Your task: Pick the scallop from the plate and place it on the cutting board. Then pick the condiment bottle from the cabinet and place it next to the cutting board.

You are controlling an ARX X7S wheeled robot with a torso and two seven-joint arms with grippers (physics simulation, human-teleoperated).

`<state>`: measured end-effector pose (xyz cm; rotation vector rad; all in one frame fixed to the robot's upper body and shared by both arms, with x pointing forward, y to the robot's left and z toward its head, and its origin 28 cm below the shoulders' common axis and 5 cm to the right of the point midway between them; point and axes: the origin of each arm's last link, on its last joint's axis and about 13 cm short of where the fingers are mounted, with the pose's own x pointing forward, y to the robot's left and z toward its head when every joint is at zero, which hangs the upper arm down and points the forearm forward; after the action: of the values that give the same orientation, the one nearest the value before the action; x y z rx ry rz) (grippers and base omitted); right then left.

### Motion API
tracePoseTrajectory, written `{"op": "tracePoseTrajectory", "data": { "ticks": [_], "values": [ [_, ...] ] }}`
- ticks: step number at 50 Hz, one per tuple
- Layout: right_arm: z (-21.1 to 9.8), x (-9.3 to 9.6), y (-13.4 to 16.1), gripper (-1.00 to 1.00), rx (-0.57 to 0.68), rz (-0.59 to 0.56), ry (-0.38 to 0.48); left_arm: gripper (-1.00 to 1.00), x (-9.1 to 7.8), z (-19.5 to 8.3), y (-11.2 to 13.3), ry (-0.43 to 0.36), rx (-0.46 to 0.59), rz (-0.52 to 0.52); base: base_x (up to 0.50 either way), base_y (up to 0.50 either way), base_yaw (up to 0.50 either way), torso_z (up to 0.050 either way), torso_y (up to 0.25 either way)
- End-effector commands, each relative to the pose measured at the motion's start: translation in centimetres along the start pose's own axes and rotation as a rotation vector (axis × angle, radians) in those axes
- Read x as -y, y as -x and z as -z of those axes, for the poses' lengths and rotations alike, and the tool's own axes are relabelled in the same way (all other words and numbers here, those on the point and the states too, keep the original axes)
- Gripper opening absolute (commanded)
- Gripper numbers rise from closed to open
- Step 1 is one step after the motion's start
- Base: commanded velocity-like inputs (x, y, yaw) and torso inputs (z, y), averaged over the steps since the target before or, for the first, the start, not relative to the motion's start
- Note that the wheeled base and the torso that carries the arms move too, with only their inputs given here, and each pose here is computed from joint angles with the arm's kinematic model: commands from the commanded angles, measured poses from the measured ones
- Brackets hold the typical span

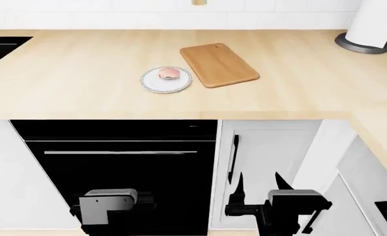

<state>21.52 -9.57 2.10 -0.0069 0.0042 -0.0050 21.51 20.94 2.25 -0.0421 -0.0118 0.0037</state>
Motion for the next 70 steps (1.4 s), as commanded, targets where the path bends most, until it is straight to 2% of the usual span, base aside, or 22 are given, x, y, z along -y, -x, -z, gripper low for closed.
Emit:
{"op": "tracePoseTrajectory", "data": {
  "ticks": [1,5,8,15,18,26,31,42,49,70],
  "values": [
    [-2.4,0.0,-0.9,1.00,0.025,-0.020,0.010,1.00,-0.5,-2.6,-0.9,-0.007,0.040,0.024,0.00,0.00,0.00,0.050,0.000],
    [-4.3,0.2,-1.4,1.00,0.046,-0.065,0.033,1.00,-0.7,-4.6,-1.6,-0.002,0.075,0.036,0.00,0.00,0.00,0.050,0.000],
    [-5.7,0.3,-2.0,1.00,0.057,-0.090,0.044,1.00,-0.9,-6.3,-2.3,0.051,0.088,0.036,0.00,0.00,0.00,0.050,0.000],
    [-9.5,0.6,-3.1,1.00,0.076,-0.124,0.063,1.00,-1.5,-10.9,-3.8,0.018,0.138,0.071,0.00,0.00,0.00,0.050,0.000],
    [-11.6,1.0,-3.5,1.00,0.080,-0.150,0.070,1.00,-1.7,-12.9,-4.4,0.031,0.149,0.094,0.00,0.00,0.00,0.050,0.000],
    [-17.0,1.9,-4.0,1.00,0.111,-0.209,0.047,1.00,-2.7,-18.2,-5.5,0.028,0.134,0.175,0.00,0.00,0.00,0.050,0.000],
    [-19.9,2.8,-4.4,1.00,0.082,-0.189,0.035,1.00,-3.7,-20.5,-6.2,0.024,0.094,0.187,0.00,0.00,0.00,0.050,0.000],
    [-24.9,3.9,-4.7,1.00,0.060,-0.233,0.040,1.00,-5.3,-26.4,-7.4,-0.041,0.020,0.145,0.00,0.00,0.00,0.018,0.000],
    [-26.0,4.4,-5.0,1.00,0.052,-0.236,0.051,1.00,-5.5,-26.9,-7.5,-0.029,-0.009,0.137,0.07,0.00,0.00,0.000,0.000],
    [-25.5,4.4,-4.9,1.00,0.027,-0.255,0.072,1.00,-5.9,-26.5,-7.3,-0.044,-0.066,0.158,0.47,0.23,0.00,0.000,0.000]
  ]
}}
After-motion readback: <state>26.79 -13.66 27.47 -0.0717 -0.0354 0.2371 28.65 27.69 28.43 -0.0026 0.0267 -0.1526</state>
